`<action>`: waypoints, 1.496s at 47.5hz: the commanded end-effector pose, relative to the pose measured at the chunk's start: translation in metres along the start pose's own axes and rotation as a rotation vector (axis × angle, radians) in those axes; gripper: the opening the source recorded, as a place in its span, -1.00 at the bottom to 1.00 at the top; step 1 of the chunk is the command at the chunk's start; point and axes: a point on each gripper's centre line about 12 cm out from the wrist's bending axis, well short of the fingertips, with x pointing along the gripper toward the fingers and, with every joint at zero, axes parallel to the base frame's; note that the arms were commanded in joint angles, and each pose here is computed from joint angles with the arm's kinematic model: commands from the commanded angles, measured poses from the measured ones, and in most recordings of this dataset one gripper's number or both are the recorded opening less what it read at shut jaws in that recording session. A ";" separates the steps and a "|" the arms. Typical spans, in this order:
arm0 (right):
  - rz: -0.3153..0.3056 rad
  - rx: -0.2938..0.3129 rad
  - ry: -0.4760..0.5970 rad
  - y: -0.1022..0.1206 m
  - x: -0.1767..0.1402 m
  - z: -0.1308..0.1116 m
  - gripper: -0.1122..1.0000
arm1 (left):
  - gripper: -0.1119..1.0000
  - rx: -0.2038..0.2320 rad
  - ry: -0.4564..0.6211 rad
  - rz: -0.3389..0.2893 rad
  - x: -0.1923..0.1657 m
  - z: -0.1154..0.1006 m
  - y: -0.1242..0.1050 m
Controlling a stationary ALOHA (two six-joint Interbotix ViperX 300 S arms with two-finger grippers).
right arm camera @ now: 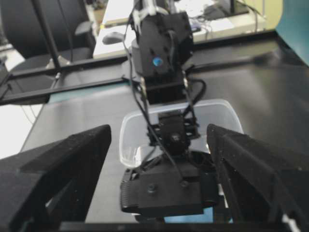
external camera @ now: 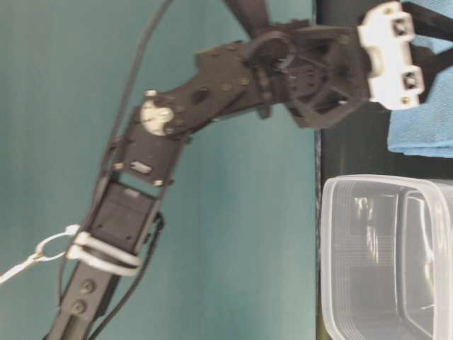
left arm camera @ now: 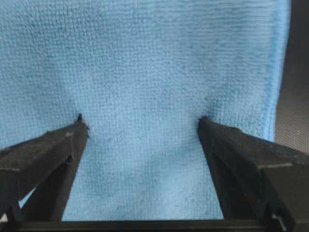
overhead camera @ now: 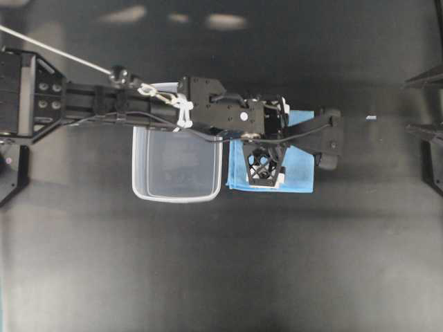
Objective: Place the blue towel into the container with the left arm.
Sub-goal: 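Lower the left gripper onto the blue towel's center and pinch it, then lift the pinched towel and carry it left over the container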
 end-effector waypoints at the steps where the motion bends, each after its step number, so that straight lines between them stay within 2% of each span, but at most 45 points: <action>1: 0.001 0.003 -0.014 0.000 0.001 0.004 0.59 | 0.81 0.007 -0.009 0.004 0.000 0.002 0.001; 6: 0.002 0.003 -0.012 0.000 0.001 0.003 0.59 | 0.80 0.008 -0.003 0.002 0.000 0.001 -0.001; 11: 0.000 0.003 -0.011 0.000 0.001 0.003 0.59 | 0.69 0.008 0.001 0.000 0.000 0.001 -0.003; 15: 0.000 0.005 -0.009 0.000 0.001 0.002 0.59 | 0.41 0.013 -0.007 -0.001 -0.003 0.004 -0.006; 22: 0.000 0.005 -0.006 0.000 0.001 0.001 0.59 | -0.39 0.022 -0.051 0.003 -0.018 0.016 -0.007; 26: 0.001 0.005 -0.009 0.000 0.001 0.002 0.59 | -0.70 0.020 -0.095 0.010 -0.035 0.027 -0.005; 36: 0.002 0.005 -0.011 0.000 0.001 0.002 0.59 | -0.70 0.009 -0.213 0.031 -0.109 0.051 0.005; 45: 0.000 0.005 -0.011 0.000 0.001 0.002 0.59 | -0.70 0.001 -0.242 0.039 -0.193 0.045 0.008; 51: 0.002 0.005 -0.011 0.000 0.001 0.002 0.59 | -0.70 -0.009 -0.222 0.041 -0.239 0.024 0.011; 59: 0.001 0.005 -0.008 0.000 0.001 0.001 0.59 | -0.70 -0.021 -0.199 0.044 -0.274 -0.012 0.012; 67: 0.001 0.006 -0.008 0.000 0.001 0.001 0.59 | -0.70 -0.050 -0.186 0.048 -0.280 -0.053 0.013; 71: 0.000 0.009 -0.008 0.000 0.001 0.001 0.59 | -0.70 -0.051 -0.201 0.049 -0.278 -0.065 0.010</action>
